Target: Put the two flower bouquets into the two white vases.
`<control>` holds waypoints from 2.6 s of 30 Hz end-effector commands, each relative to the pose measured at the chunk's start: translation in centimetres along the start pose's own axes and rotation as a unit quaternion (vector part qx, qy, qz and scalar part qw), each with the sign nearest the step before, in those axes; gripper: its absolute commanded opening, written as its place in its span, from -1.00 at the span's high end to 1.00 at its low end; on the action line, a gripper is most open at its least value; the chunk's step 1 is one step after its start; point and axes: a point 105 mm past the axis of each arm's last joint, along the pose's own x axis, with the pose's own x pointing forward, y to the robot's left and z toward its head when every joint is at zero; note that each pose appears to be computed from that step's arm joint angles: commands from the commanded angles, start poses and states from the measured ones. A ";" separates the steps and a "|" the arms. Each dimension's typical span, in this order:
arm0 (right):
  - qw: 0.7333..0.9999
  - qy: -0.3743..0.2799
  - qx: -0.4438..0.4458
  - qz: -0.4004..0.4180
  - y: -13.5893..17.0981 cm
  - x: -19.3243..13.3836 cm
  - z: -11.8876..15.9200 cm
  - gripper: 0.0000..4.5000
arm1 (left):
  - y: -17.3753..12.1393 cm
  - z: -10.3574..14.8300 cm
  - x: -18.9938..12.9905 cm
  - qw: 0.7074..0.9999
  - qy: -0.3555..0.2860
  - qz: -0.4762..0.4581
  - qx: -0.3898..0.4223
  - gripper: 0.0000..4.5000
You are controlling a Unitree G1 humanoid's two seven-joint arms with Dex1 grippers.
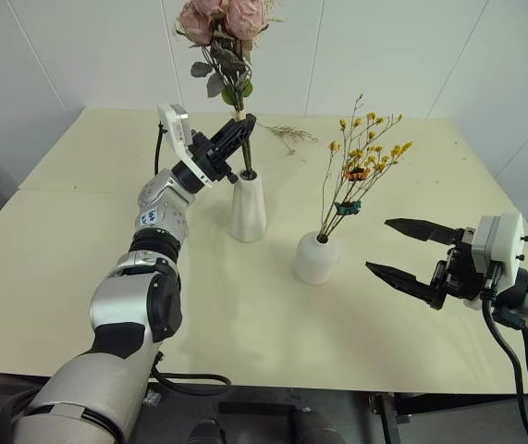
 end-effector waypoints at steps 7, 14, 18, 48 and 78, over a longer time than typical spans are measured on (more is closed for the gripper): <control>1.000 -0.024 -0.019 -0.005 0.1 0.0 1.4 -0.69 | 0.4 -0.5 -0.4 0.999 0.004 0.025 0.023 0.99; 0.999 -0.025 -0.018 -0.007 0.2 0.0 1.5 -0.69 | 0.2 -0.9 0.2 0.999 -0.005 0.037 0.018 0.99; 0.999 -0.025 -0.018 -0.009 0.3 0.0 1.5 -0.69 | 0.1 -0.6 0.8 0.999 -0.014 0.036 0.015 0.99; 1.000 -0.026 -0.011 -0.010 0.1 0.3 0.9 -0.69 | 1.5 0.1 -7.5 0.969 0.186 -0.058 0.152 -0.98; 0.997 0.058 -0.022 0.037 -4.8 -2.4 -1.5 -0.69 | -3.7 4.6 -19.6 0.938 0.317 -0.069 0.124 -0.98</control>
